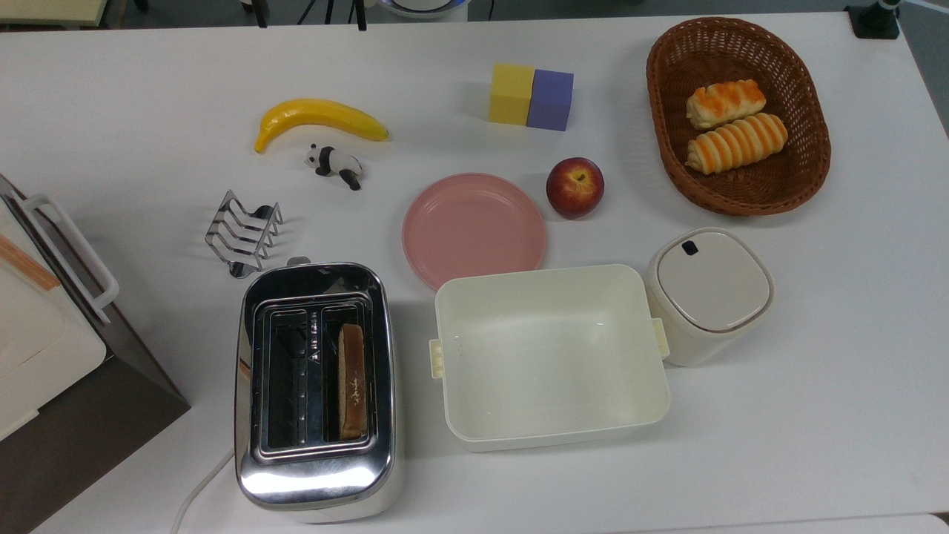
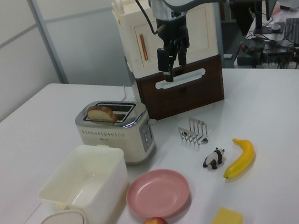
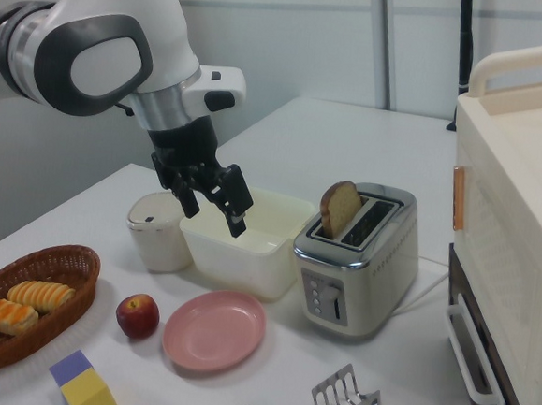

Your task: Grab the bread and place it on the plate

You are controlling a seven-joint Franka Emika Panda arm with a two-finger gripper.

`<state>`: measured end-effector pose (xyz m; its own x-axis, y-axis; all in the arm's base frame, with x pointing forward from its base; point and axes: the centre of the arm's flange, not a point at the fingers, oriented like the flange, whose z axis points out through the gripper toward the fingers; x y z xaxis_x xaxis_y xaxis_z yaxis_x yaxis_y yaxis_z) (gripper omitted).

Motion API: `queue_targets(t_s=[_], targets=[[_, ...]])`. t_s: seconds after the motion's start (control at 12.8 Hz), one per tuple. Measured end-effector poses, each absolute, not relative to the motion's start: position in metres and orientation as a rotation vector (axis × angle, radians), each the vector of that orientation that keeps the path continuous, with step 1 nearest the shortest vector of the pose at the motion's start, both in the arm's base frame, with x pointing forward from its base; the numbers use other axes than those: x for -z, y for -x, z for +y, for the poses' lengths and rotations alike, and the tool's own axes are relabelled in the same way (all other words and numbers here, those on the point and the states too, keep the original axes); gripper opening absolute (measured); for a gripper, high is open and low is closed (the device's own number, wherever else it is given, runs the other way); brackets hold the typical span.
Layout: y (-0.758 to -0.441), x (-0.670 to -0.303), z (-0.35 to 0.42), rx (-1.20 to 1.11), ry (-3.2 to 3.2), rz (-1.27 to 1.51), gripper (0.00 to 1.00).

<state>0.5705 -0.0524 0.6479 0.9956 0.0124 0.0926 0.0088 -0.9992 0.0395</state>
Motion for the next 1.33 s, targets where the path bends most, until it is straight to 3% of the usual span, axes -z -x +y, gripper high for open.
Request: queue_targets(t_s=[0.55, 0.94, 1.33], targets=[[-0.586, -0.644, -0.053, -0.255, -3.100, 0.019, 1.00], [-0.653, -0.593, -0.068, -0.570, -3.053, 0.009, 1.00], [-0.695, -0.553, -0.082, -0.819, -2.966, 0.095, 1.00]])
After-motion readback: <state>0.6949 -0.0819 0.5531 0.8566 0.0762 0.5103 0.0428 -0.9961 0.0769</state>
